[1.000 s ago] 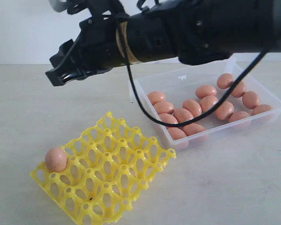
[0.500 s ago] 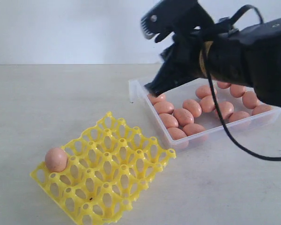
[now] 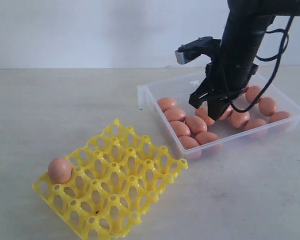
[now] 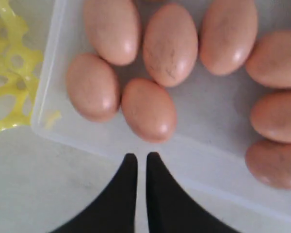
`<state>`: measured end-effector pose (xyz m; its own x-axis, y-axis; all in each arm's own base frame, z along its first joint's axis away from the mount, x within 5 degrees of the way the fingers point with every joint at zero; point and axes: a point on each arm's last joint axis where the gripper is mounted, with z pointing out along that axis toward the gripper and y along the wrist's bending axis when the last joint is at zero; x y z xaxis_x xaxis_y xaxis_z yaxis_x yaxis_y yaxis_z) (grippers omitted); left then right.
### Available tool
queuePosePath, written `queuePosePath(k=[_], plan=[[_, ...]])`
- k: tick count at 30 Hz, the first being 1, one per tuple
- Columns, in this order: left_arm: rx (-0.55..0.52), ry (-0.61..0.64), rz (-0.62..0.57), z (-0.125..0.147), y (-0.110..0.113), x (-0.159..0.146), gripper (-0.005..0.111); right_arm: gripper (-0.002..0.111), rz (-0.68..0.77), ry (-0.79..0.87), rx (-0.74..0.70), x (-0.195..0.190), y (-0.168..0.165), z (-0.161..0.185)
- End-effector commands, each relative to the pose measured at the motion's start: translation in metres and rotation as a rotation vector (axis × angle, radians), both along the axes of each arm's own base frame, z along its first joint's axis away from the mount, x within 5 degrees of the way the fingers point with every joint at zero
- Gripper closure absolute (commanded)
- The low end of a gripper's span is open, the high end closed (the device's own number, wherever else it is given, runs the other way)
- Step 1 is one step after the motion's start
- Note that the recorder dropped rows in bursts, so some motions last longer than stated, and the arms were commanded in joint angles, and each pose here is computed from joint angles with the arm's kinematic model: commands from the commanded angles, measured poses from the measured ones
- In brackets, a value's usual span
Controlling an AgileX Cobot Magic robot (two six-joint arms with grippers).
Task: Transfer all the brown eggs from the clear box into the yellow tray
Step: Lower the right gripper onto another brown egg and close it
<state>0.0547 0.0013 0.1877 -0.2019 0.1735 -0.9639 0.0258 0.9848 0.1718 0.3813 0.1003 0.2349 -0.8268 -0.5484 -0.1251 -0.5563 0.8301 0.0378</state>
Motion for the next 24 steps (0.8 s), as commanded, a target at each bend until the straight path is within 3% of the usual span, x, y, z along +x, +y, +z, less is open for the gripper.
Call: queuePosePath(k=[1, 4, 7, 16, 24], plan=[[-0.005, 0.0, -0.007, -0.001, 0.0, 0.0, 0.103, 0.091, 0.134, 0.017, 0.067, 0.013, 0.006, -0.006], [-0.005, 0.0, -0.007, -0.001, 0.0, 0.0, 0.103, 0.065, 0.198, 0.033, 0.068, 0.016, 0.008, -0.016], [-0.005, 0.0, -0.007, -0.001, 0.0, 0.0, 0.103, 0.052, 0.2, 0.052, 0.055, 0.018, 0.007, -0.024], [-0.005, 0.0, -0.007, -0.001, 0.0, 0.0, 0.103, 0.053, 0.233, 0.087, -0.046, 0.023, 0.0, -0.045], [-0.005, 0.0, -0.007, -0.001, 0.0, 0.0, 0.103, 0.053, 0.216, 0.05, -0.038, 0.032, 0.002, -0.063]])
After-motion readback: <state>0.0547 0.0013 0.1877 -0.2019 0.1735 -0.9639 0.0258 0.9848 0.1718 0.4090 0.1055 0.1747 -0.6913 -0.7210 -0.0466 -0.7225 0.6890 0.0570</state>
